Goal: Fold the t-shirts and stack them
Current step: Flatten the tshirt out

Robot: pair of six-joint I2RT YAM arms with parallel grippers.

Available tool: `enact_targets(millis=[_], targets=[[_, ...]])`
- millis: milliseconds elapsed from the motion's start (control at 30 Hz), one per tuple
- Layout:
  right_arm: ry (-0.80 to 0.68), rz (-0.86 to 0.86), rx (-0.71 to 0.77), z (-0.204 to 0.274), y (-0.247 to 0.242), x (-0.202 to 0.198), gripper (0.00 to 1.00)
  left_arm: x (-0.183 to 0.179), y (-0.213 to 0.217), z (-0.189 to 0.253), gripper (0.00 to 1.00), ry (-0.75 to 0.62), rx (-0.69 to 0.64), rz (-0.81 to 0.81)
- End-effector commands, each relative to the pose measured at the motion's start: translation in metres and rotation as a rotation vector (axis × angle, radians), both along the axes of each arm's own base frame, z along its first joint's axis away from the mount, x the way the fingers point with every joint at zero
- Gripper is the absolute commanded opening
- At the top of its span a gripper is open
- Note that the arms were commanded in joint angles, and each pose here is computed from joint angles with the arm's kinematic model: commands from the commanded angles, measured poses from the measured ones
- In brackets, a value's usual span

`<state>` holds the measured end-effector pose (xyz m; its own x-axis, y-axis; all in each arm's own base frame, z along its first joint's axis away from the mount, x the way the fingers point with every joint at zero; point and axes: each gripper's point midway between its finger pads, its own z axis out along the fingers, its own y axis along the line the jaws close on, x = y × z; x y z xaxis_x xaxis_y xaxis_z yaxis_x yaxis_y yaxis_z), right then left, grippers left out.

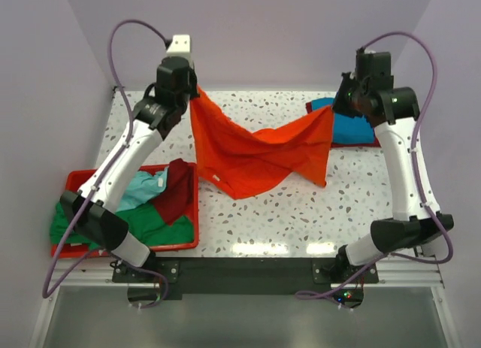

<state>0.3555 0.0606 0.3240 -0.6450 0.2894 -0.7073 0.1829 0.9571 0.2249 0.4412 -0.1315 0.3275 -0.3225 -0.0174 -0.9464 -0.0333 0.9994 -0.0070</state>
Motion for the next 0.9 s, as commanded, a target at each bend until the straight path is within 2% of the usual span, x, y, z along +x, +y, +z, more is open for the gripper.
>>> enact_targets(millis=[0, 133, 200, 267, 300, 333, 400, 433, 533, 667, 767, 867], targets=[[-0.259, 0.0, 0.014, 0.097, -0.005, 0.015, 0.0, 0.011, 0.001, 0.146, 0.0, -0.342, -0.135, -0.002], [-0.471, -0.05, 0.011, 0.175, -0.018, 0.007, 0.0, -0.011, -0.003, 0.241, 0.0, -0.568, -0.248, -0.074], [-0.617, -0.063, 0.021, 0.219, -0.024, -0.011, 0.0, -0.025, -0.001, 0.266, 0.0, -0.637, -0.262, -0.107], [-0.688, -0.079, 0.011, 0.235, -0.03, -0.024, 0.0, -0.055, 0.005, 0.298, 0.0, -0.744, -0.273, -0.149], [-0.797, -0.097, 0.023, 0.264, -0.037, -0.045, 0.0, -0.064, 0.008, 0.305, 0.0, -0.776, -0.261, -0.159], [-0.841, -0.108, 0.021, 0.274, -0.041, -0.056, 0.0, -0.086, 0.014, 0.321, 0.0, -0.839, -0.271, -0.18], [-0.912, -0.152, -0.006, 0.289, -0.053, -0.071, 0.0, -0.105, 0.02, 0.33, 0.0, -0.879, -0.257, -0.195], [-0.959, -0.167, -0.008, 0.301, -0.059, -0.091, 0.0, -0.129, 0.028, 0.351, 0.0, -0.961, -0.275, -0.205], [-1.032, -0.216, -0.042, 0.319, -0.073, -0.119, 0.0, -0.157, 0.037, 0.367, 0.0, -1.026, -0.266, -0.225], [-1.085, -0.257, -0.067, 0.333, -0.085, -0.143, 0.0, -0.176, 0.039, 0.379, 0.0, -1.076, -0.256, -0.256], [-1.077, -0.269, -0.069, 0.33, -0.086, -0.14, 0.0, -0.169, 0.028, 0.378, 0.0, -1.077, -0.25, -0.303], [-1.01, -0.275, -0.087, 0.309, -0.084, -0.114, 0.0, -0.142, 0.005, 0.364, 0.0, -1.018, -0.258, -0.358]])
